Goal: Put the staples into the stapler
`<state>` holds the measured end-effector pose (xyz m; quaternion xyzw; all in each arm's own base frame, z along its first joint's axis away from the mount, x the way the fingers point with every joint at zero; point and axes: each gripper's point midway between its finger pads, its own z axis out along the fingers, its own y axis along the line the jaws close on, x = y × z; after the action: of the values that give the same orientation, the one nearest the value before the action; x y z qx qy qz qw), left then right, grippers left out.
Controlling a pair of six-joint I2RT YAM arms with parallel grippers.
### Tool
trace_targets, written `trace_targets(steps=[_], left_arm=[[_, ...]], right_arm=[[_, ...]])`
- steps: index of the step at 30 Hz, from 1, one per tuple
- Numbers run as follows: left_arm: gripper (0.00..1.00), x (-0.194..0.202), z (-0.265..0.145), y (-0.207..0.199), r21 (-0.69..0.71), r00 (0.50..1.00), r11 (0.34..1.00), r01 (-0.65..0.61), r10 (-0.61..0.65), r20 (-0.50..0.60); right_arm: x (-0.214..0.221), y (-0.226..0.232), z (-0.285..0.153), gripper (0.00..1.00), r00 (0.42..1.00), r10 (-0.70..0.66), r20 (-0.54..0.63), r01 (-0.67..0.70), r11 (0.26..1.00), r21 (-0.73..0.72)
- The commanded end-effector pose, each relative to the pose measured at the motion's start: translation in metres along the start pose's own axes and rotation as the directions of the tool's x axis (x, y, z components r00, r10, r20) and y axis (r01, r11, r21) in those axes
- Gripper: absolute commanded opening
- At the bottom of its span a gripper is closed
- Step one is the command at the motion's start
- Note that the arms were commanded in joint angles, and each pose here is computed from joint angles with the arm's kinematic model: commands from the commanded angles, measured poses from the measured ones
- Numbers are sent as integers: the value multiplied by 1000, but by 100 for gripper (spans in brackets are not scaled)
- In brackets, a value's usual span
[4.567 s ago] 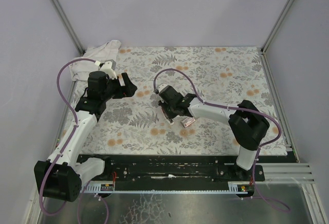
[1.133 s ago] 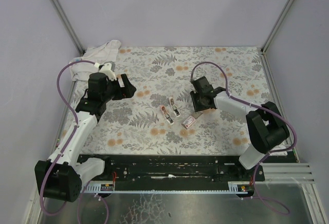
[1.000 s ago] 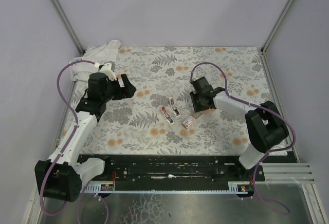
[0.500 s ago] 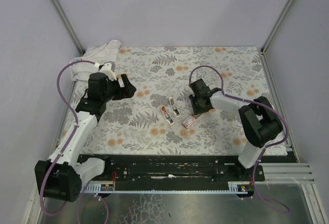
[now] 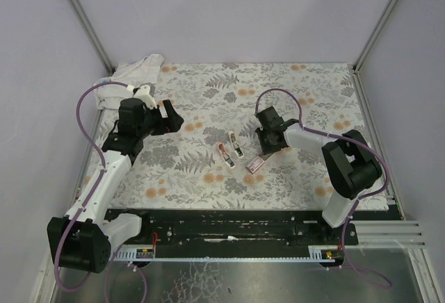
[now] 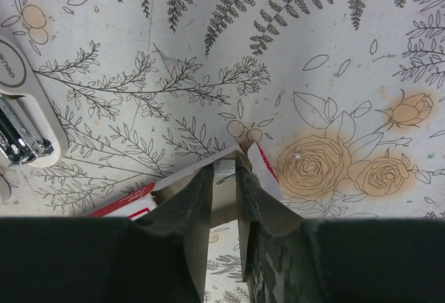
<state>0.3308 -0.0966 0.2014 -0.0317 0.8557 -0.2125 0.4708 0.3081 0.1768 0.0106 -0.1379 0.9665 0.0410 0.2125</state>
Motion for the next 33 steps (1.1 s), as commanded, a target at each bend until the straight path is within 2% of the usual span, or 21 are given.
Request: trace_targets(steps=[1, 9, 13, 17, 20, 23, 27, 30, 33], left_arm=[[86, -17, 2, -5, 28, 998, 1000, -2, 0, 65], [86, -18, 0, -5, 29, 997, 1000, -2, 0, 73], [86, -20, -3, -10, 54, 996, 998, -11, 6, 91], [86, -17, -2, -18, 101, 997, 995, -11, 3, 83], [85, -17, -4, -25, 142, 997, 990, -22, 11, 78], [84, -21, -12, -45, 240, 992, 968, -68, 40, 119], [84, -16, -32, -96, 442, 979, 880, -176, 109, 172], [82, -10, -59, -142, 590, 956, 757, -281, 167, 242], [82, -5, -93, -177, 684, 917, 621, -383, 164, 364]], right_arm=[[-9, 1, -6, 26, 999, -4, 42, 5, 1000, -13], [-32, 16, -53, 25, 989, 18, 148, -1, 993, -116], [-35, 39, -80, 25, 979, 45, 198, 9, 964, -265], [-32, 75, -104, 25, 972, 102, 212, 13, 875, -484], [-28, 101, -126, 24, 968, 163, 193, -3, 772, -636], [-26, 118, -150, 24, 959, 231, 164, -33, 666, -745], [-24, 131, -179, 24, 954, 275, 120, -55, 555, -830], [-25, 139, -203, 24, 949, 307, 78, -80, 470, -879], [-26, 146, -228, 24, 945, 325, 28, -103, 378, -920]])
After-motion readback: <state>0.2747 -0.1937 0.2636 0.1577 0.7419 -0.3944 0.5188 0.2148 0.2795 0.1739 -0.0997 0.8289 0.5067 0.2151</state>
